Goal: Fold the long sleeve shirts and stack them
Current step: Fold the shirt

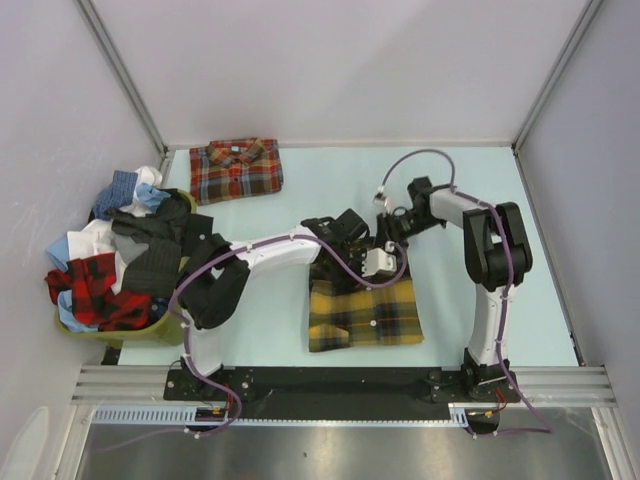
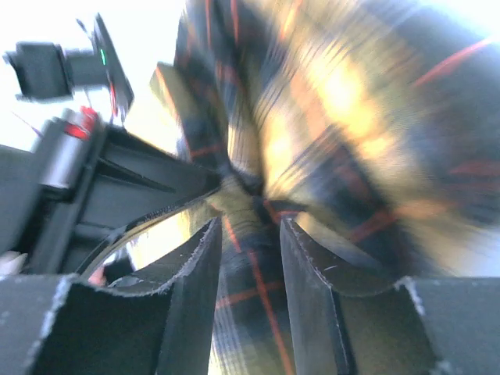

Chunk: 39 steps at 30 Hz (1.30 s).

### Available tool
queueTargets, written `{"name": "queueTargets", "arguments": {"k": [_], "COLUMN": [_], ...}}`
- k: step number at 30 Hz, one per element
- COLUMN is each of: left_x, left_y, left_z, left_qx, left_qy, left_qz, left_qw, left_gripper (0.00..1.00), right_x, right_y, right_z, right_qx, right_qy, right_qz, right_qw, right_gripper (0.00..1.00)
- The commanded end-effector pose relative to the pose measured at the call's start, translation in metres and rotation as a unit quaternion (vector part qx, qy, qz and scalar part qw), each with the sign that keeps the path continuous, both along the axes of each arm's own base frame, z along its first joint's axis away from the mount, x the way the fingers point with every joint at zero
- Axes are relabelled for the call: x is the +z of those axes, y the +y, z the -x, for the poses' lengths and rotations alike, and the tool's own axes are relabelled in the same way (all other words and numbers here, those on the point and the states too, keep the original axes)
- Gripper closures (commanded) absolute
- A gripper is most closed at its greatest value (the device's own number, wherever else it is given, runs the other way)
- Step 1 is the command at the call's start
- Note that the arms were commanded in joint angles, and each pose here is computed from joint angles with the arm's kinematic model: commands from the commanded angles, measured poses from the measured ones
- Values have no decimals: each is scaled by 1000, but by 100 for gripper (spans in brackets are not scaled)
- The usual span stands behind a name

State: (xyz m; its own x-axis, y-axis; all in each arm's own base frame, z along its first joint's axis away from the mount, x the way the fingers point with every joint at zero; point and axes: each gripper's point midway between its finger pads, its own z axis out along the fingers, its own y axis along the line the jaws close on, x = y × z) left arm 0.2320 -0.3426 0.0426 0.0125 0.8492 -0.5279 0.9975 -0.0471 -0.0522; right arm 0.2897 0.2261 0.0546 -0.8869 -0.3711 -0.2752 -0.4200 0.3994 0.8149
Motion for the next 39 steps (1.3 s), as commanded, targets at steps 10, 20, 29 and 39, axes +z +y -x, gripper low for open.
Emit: {"name": "queueTargets", "arguments": {"k": [10,20,29,39], "left_x": [49,42,39,62], "left_y": [-4,3,3,-2], "left_z": [-52,-103,-140,-161], "left_qx": [19,69,96,106], "left_qy": [25,-20,-77,-118], "left_qz": [43,46,36,63], "left_qw": [999,996,992,985], "left_gripper": [100,100,100,100], "right_x": [40,-5,-13,-19], "right_y": [4,25,19,15], "right_z": [-138,-129,-126,-131], "right_qx": [-46,0,3,-4], "right_qy": [-153,-154,-146,-143], "right_qz": [-11,17,24,26], "right_qw": [987,988,989,989], "right_gripper": [58,59,61,63]}}
